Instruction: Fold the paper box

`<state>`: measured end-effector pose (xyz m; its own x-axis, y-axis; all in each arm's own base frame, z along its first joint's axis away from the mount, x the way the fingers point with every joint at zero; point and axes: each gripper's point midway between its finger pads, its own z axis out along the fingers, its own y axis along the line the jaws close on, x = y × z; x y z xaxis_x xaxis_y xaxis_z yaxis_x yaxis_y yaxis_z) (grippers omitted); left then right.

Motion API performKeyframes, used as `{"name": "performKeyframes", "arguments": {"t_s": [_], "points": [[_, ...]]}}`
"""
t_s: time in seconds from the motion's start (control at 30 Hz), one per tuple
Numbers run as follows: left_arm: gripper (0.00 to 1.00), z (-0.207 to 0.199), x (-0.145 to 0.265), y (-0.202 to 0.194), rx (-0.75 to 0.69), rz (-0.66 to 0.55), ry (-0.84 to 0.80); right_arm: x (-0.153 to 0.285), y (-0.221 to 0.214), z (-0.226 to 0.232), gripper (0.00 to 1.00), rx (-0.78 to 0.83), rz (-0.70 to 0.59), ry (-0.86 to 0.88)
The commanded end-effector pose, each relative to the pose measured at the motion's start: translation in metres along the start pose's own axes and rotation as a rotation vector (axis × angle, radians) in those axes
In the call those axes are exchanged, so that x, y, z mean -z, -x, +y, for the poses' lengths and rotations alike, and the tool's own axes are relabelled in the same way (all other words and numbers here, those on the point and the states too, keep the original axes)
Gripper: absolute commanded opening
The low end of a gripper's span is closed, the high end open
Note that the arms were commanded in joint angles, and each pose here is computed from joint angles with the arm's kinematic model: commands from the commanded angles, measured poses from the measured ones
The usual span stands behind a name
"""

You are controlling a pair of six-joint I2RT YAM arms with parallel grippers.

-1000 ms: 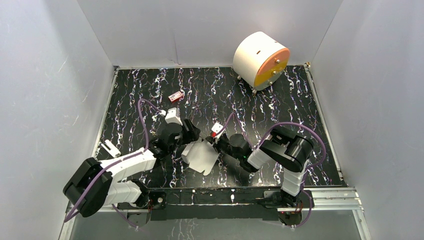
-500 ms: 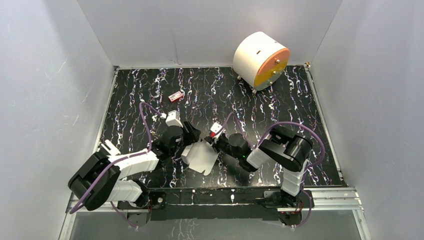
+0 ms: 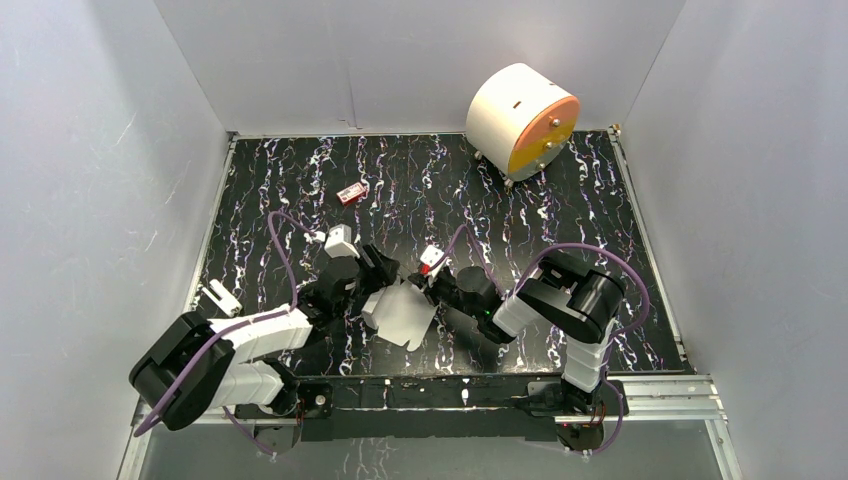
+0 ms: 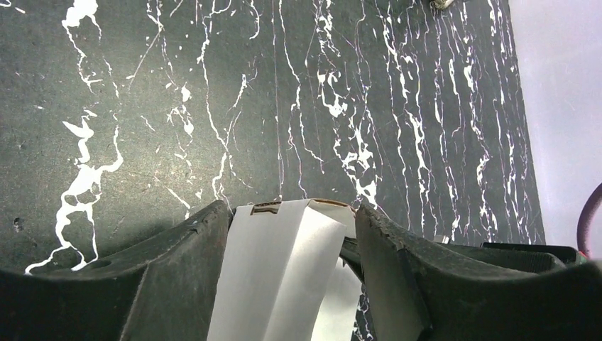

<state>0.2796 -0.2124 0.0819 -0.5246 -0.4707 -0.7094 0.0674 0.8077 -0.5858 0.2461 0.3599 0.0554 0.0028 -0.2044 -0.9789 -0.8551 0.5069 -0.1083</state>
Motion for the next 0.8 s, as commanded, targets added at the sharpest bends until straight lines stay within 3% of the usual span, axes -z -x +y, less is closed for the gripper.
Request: {"name": "performKeyframes", "arguments": {"t_s": [0.0, 0.33, 0.77], "points": [[0.65, -0.002, -0.001, 0.022, 0.038, -0.090, 0.007, 0.003, -0.026, 0.016, 0.00, 0.005, 0.088, 0.065], [0.63, 0.006, -0.016, 0.016, 0.063, -0.080, 0.025, 0.003, -0.028, 0.017, 0.00, 0.004, 0.092, 0.071], [0.45, 0.031, -0.012, -0.015, 0.023, 0.005, 0.067, 0.003, -0.017, 0.017, 0.00, 0.001, 0.068, 0.075]]}}
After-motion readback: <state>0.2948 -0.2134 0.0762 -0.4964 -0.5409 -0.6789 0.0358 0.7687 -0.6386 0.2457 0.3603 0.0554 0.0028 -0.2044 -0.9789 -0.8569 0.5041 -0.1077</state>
